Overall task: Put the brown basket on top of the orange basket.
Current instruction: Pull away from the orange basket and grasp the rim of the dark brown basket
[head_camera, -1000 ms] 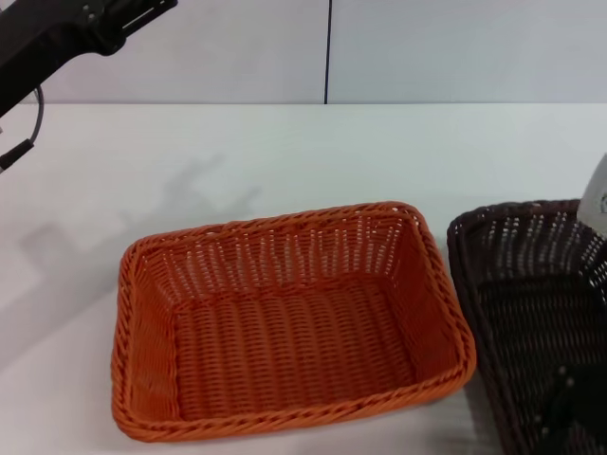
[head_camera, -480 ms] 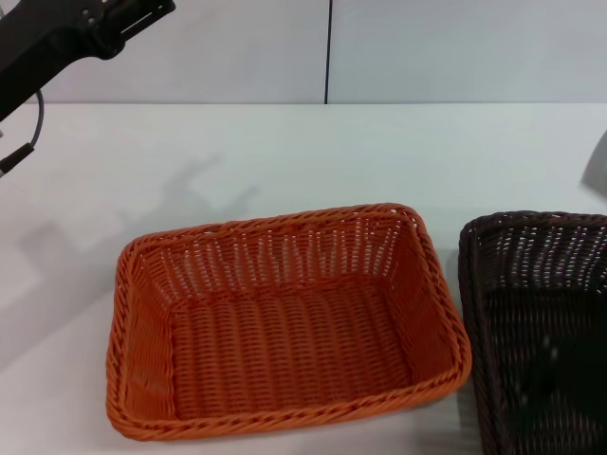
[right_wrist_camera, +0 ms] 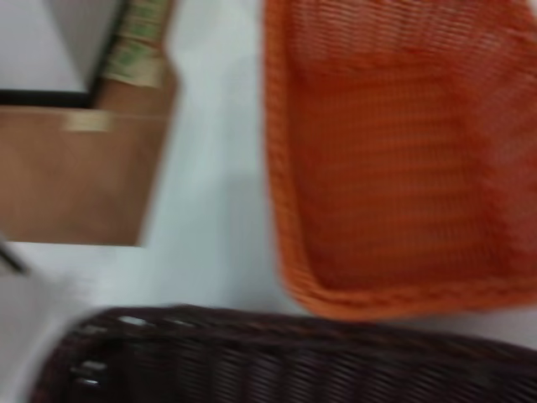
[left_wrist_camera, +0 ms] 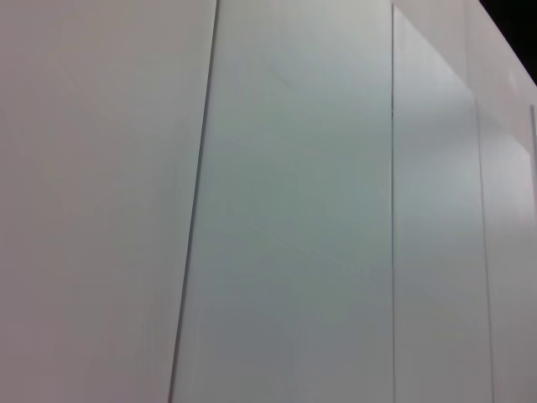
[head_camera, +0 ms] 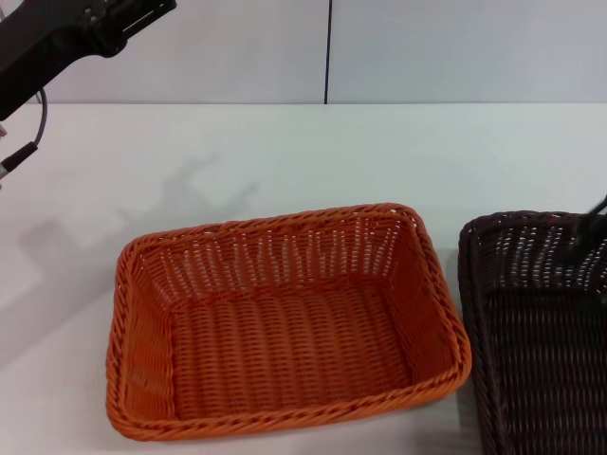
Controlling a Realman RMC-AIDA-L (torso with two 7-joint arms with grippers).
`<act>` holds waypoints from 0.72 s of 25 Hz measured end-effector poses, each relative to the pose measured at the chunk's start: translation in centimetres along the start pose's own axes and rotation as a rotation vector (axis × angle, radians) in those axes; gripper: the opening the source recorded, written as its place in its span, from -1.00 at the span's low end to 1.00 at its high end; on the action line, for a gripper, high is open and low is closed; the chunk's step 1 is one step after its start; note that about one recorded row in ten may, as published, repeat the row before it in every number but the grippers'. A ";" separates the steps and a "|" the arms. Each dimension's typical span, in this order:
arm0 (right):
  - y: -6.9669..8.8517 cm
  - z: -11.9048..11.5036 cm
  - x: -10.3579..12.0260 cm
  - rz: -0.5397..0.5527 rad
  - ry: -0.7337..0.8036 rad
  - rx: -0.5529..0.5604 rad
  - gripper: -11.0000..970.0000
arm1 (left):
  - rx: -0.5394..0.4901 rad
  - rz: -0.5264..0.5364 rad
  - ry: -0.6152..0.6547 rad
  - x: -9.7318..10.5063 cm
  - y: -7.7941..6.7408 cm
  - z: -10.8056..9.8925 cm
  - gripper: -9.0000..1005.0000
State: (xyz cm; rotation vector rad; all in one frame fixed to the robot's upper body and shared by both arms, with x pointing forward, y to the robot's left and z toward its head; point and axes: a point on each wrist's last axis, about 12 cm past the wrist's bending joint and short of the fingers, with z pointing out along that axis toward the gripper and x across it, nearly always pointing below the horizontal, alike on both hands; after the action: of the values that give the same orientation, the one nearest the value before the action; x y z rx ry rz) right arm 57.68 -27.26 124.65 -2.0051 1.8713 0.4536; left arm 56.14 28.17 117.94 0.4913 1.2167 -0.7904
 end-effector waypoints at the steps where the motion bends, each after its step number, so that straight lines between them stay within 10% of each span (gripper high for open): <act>1: -0.3 -0.3 0.2 0.014 0.011 0.040 0.12 | 0.000 0.000 0.000 0.0 0.0 0.0 0.61; 15: -2.3 -1.9 2.7 0.155 0.074 0.269 0.15 | -0.006 -0.015 0.001 0.3 0.1 -0.1 0.58; 18: -2.6 -1.6 3.2 0.167 0.080 0.290 0.42 | -0.010 -0.022 0.003 0.4 0.1 -0.1 0.57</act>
State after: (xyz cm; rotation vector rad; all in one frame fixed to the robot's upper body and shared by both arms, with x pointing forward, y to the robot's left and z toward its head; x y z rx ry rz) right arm 60.49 -30.63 124.66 -1.7096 2.0304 0.1350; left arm 56.20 28.25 117.49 0.4714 1.2305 -0.8022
